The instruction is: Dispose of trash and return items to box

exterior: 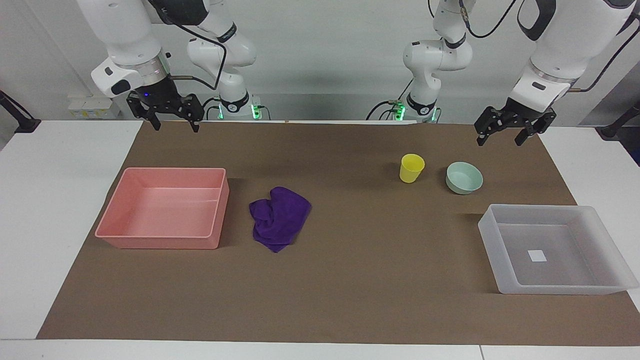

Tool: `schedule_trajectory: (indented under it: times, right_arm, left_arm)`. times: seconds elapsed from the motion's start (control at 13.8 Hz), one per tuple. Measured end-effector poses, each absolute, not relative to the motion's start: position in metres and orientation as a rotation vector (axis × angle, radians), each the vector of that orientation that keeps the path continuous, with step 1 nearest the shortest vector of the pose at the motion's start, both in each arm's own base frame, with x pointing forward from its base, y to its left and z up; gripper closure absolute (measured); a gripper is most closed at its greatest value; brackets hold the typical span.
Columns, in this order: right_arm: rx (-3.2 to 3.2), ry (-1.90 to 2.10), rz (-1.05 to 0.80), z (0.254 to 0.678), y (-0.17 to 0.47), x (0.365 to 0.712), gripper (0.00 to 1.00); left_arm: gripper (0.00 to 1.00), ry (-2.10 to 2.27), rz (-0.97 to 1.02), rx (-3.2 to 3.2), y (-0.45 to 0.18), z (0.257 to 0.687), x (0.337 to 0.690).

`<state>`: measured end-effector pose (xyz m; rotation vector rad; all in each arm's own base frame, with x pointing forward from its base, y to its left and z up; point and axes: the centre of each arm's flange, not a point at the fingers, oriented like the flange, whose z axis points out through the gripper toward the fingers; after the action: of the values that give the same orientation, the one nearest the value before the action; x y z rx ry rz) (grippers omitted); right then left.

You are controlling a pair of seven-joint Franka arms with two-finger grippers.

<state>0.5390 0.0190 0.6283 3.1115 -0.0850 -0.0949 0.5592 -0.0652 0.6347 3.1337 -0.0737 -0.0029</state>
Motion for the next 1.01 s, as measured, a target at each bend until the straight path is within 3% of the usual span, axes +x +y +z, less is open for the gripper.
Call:
schedule_trajectory:
  times: [0.72,1.01]
  right_arm:
    - [3.112,-0.108,-0.093,0.628,0.011,0.539,0.00]
    - [3.117,-0.098,0.002,0.613,0.014,0.549,0.00]
  left_arm:
    - [0.00,-0.061,-0.026,3.136,-0.060,0.634,0.557]
    - [0.00,-0.055,-0.098,3.138,-0.058,0.626,0.554]
